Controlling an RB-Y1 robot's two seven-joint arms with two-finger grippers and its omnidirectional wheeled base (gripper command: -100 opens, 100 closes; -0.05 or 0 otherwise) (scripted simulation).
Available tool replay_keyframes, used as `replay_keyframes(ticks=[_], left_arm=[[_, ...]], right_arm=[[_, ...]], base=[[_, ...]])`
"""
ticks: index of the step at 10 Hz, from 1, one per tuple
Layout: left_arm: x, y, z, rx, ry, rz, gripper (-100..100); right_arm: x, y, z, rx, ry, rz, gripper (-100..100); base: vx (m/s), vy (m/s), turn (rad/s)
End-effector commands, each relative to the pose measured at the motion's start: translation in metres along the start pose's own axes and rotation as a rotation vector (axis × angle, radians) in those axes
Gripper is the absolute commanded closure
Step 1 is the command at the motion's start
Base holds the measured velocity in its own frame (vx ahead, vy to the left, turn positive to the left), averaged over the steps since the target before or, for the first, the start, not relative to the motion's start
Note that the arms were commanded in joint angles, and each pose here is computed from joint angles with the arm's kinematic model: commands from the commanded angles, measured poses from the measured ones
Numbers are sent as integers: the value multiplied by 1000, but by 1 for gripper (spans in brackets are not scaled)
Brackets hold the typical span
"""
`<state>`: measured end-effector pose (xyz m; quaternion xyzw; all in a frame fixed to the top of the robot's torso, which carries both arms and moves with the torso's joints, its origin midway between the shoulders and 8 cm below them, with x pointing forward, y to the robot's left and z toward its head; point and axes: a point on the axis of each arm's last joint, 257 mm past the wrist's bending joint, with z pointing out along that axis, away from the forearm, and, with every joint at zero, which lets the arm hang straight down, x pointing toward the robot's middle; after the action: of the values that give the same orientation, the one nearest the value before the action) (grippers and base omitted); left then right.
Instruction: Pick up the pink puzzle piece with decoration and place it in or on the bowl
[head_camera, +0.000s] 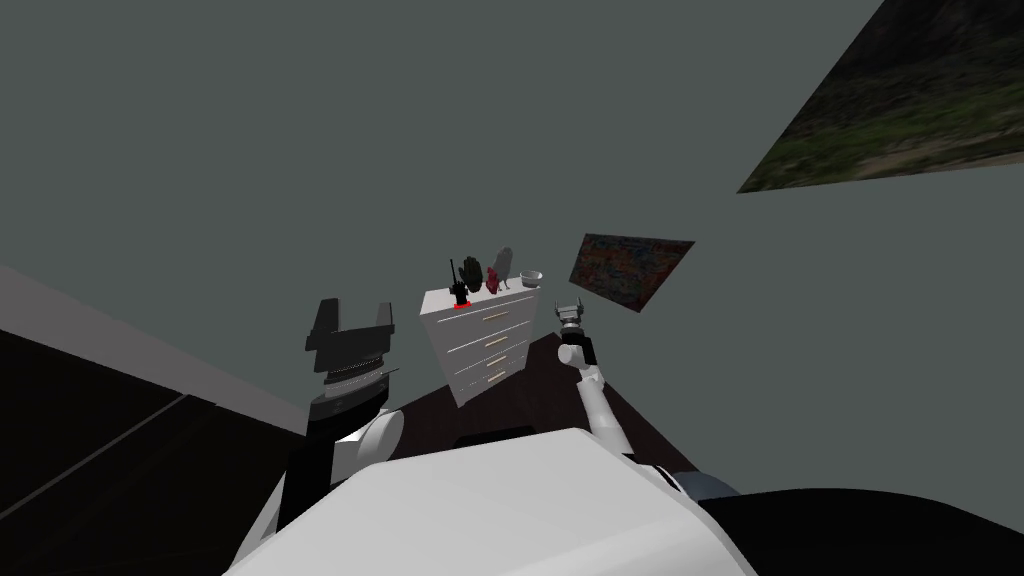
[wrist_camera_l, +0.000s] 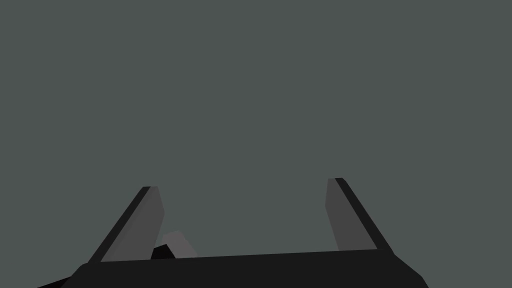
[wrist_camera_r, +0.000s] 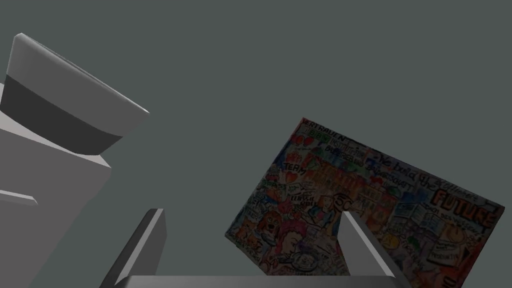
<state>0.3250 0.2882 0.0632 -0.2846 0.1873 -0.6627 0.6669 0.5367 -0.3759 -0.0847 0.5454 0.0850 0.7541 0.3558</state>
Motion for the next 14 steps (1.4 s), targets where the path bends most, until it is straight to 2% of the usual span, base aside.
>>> replay_keyframes(ticks=[1, 2, 4, 5, 6, 7, 8, 9, 10, 11, 13, 14], left_arm=[[0, 0, 0, 0, 0, 0, 0], [0, 0, 0, 0, 0, 0, 0], [0, 0, 0, 0, 0, 0, 0], [0, 0, 0, 0, 0, 0, 0], [0, 0, 0, 0, 0, 0, 0], [0, 0, 0, 0, 0, 0, 0], [0, 0, 0, 0, 0, 0, 0], [0, 0, 0, 0, 0, 0, 0], [0, 0, 0, 0, 0, 0, 0], [0, 0, 0, 0, 0, 0, 0], [0, 0, 0, 0, 0, 0, 0], [0, 0, 0, 0, 0, 0, 0]], right_arm=[[-4, -16, 11, 29, -24, 87, -100], [-4, -18, 13, 31, -26, 88, -100], [-9, -49, 27, 91, -70, 225, -100], [-4, -52, 35, 93, -63, 235, -100], [-8, -70, 38, 130, -93, 298, -100], [0, -71, 45, 129, -80, 303, -100], [1, -90, 52, 169, -104, 365, -100], [6, -90, 54, 168, -96, 368, -100], [9, -110, 61, 211, -119, 426, -100], [13, -110, 63, 210, -112, 428, -100], [22, -148, 71, 294, -154, 529, -100], [33, -149, 78, 299, -140, 534, -100]], base=[[-46, -49, 28], [-45, -48, 21], [-71, -55, 37], [-53, -39, 19], [-45, -27, 14], [-28, -15, 14], [-25, -11, 21], [-23, -9, 13], [-23, -7, 14], [-18, -3, 9], [-19, 8, 16], [-16, 14, 4]])
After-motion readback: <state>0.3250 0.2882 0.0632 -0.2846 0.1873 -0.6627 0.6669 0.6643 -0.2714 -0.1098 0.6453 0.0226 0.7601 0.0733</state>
